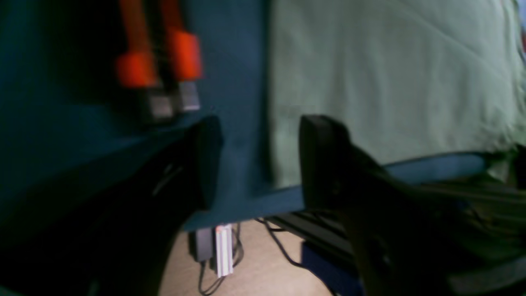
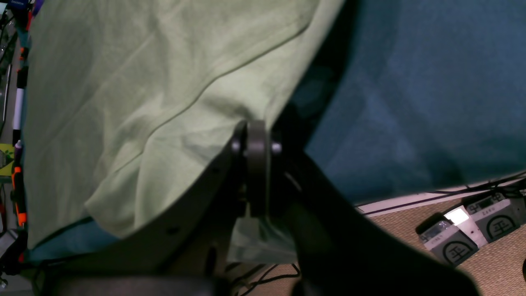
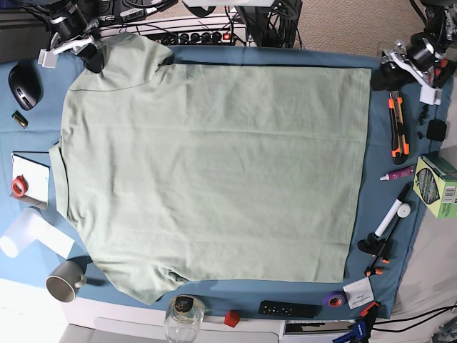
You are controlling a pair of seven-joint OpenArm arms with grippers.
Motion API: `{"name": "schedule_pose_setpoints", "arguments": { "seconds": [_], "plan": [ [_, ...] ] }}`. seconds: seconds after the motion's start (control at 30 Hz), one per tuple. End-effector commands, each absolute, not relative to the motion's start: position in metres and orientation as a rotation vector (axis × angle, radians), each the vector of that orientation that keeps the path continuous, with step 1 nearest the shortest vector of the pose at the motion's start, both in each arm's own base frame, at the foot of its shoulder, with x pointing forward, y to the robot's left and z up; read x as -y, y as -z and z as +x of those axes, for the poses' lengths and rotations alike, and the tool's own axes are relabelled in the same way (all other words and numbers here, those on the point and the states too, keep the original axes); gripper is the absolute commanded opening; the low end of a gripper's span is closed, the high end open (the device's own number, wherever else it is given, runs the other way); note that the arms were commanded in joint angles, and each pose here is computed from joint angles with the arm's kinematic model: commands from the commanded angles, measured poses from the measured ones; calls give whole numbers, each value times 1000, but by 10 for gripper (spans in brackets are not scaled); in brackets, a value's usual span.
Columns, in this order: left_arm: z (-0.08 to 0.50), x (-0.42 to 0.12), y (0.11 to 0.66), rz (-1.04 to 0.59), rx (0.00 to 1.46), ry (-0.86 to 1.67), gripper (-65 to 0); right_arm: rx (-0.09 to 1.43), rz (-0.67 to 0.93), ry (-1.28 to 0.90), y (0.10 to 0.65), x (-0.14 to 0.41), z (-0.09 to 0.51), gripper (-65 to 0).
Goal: Fold the T-shirt properly
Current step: 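Grasp the shirt corners with both grippers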
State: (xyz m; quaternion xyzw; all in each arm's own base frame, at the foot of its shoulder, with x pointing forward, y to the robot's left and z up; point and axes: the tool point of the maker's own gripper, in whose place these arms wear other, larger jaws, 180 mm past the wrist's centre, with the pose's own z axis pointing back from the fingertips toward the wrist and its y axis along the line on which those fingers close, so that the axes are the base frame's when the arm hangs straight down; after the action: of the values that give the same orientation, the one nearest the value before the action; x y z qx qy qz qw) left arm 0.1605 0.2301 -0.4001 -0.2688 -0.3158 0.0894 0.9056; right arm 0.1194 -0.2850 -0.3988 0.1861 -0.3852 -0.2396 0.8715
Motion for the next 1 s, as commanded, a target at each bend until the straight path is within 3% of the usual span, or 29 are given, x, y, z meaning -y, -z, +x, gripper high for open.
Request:
{"name": "schedule_pose_setpoints", "arguments": {
  "seconds": [0.0, 0.33, 0.7, 0.97],
  "plan": [
    [143, -221, 413, -548, 553, -137, -334, 717, 359, 477, 410, 285, 105, -650],
    [135, -197, 423, -585, 494, -88, -354, 715, 357, 476, 410, 285, 105, -650],
    [144, -199, 418, -584, 548, -103, -646, 806, 417, 526, 396, 285, 118, -650],
    [143, -199, 419, -584, 542, -101, -650, 794, 440, 469, 394, 278, 116, -650]
  ]
}}
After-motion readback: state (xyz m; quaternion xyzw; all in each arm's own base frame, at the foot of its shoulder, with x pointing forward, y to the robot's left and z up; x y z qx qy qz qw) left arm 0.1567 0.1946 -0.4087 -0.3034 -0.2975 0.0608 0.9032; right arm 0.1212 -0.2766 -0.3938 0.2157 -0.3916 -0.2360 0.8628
